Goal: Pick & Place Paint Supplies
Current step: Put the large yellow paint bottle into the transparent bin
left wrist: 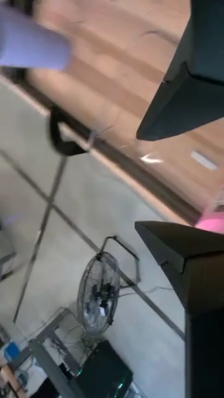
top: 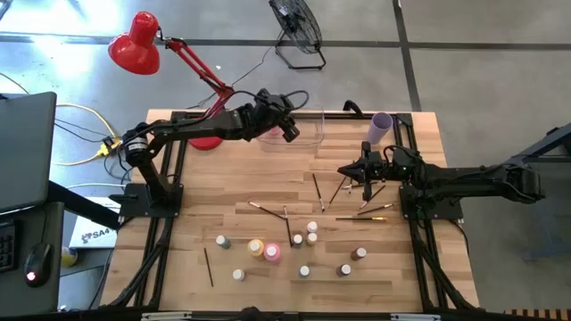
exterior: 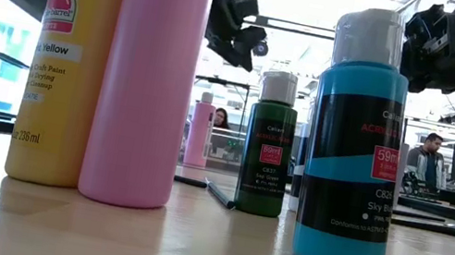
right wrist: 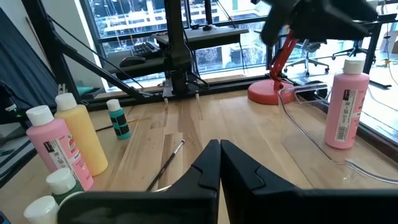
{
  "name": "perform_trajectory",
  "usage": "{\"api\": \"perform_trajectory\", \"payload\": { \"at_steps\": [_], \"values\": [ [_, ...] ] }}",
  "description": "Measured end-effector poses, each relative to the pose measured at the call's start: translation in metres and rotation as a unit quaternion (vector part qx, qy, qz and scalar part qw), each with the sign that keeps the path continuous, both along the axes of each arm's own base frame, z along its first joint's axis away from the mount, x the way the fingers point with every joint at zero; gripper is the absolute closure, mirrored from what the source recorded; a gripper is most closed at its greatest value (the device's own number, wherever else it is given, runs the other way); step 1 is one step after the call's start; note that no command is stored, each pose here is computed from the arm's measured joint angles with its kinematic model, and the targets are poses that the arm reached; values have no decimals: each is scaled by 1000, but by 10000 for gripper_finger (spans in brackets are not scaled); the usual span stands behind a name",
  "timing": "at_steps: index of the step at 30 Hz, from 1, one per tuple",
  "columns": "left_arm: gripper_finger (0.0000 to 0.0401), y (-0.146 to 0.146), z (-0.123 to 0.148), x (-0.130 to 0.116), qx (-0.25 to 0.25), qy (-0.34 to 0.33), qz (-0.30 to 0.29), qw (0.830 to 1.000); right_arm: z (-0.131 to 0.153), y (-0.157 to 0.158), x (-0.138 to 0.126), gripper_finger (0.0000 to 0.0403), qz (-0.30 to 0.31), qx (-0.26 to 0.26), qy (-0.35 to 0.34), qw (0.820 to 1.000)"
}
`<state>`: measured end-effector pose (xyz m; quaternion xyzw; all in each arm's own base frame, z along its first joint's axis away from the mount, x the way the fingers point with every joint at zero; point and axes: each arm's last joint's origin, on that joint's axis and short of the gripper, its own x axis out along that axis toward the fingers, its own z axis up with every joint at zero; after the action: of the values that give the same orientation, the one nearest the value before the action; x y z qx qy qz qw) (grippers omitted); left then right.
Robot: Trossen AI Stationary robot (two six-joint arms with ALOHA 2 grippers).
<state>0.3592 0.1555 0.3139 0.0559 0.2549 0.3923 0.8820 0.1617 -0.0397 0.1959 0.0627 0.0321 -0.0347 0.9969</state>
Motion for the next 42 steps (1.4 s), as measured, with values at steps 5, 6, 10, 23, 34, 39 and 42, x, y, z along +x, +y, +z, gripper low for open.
{"api": "perform_trajectory", "payload": {
  "at_steps": [5,6,10,23,34,39,42],
  "values": [
    [240,-4,2,2,-12,0,-29,1000,0,0,0,401,0,0,-1,1000],
    [253,-4,2,3,-17,-1,-39,999,0,0,0,401,0,0,-1,1000],
    [311,-7,1,5,-39,-10,-94,995,0,0,0,401,0,0,-1,1000],
    [388,-12,0,7,-82,-26,-172,981,0,0,0,401,0,0,-1,1000],
    [386,-18,-7,9,-97,6,-275,956,0,0,0,401,0,0,-1,1000],
    [399,-32,10,-18,-157,39,-323,932,0,0,0,401,0,0,1,1000],
    [399,-43,12,-35,-194,82,-326,922,0,0,0,401,1,0,1,1000]
  ]
}}
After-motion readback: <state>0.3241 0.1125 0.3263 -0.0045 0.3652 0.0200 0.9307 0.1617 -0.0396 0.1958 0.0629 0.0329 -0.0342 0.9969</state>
